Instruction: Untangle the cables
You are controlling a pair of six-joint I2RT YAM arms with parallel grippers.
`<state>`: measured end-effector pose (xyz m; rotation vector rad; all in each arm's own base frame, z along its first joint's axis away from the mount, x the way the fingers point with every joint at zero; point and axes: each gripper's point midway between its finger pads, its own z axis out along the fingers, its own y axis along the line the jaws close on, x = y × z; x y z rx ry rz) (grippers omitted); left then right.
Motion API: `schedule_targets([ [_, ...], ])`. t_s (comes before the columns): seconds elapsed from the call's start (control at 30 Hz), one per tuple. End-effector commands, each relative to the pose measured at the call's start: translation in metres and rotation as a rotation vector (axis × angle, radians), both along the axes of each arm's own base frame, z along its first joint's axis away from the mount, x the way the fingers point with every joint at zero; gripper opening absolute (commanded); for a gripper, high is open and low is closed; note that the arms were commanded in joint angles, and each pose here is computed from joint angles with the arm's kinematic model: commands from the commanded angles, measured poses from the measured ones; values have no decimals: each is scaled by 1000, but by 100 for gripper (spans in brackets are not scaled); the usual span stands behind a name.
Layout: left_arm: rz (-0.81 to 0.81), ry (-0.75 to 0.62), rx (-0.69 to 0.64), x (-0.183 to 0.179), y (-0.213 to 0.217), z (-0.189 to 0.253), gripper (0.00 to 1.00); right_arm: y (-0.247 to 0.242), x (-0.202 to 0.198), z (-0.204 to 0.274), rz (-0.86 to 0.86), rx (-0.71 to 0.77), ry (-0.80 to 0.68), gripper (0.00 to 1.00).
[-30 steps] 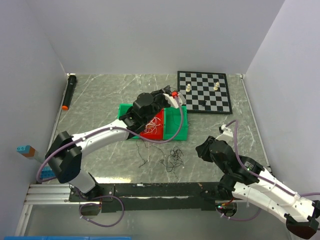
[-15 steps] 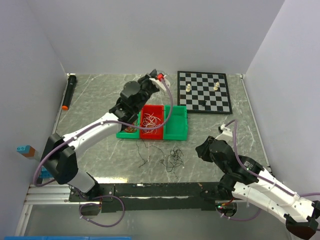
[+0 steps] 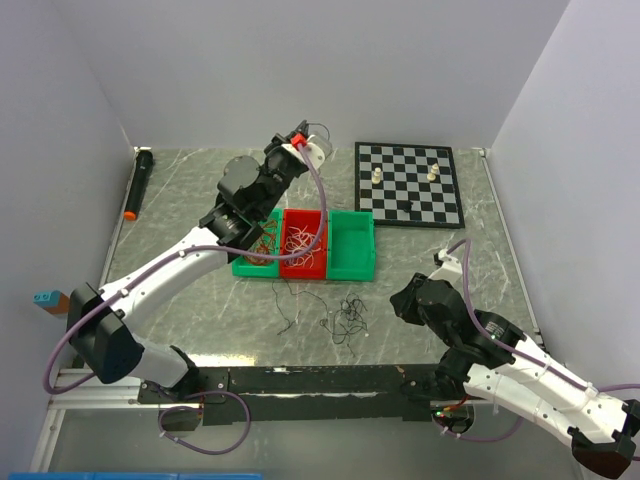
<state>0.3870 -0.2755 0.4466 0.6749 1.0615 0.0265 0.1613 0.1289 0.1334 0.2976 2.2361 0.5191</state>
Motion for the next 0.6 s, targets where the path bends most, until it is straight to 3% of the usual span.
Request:
schedule_targets([
  [0.0,-17,-21,43,-6,-1,-8,1,1,4,5,-7,14,-19,29],
  [0.3,-43,30,101,-6,-13,-40,1,0,3,3,-9,16,-13,29],
  [0.57,-49,-4,83,-10,-18,-25,1,-1,2,2,-8,18,-17,29],
])
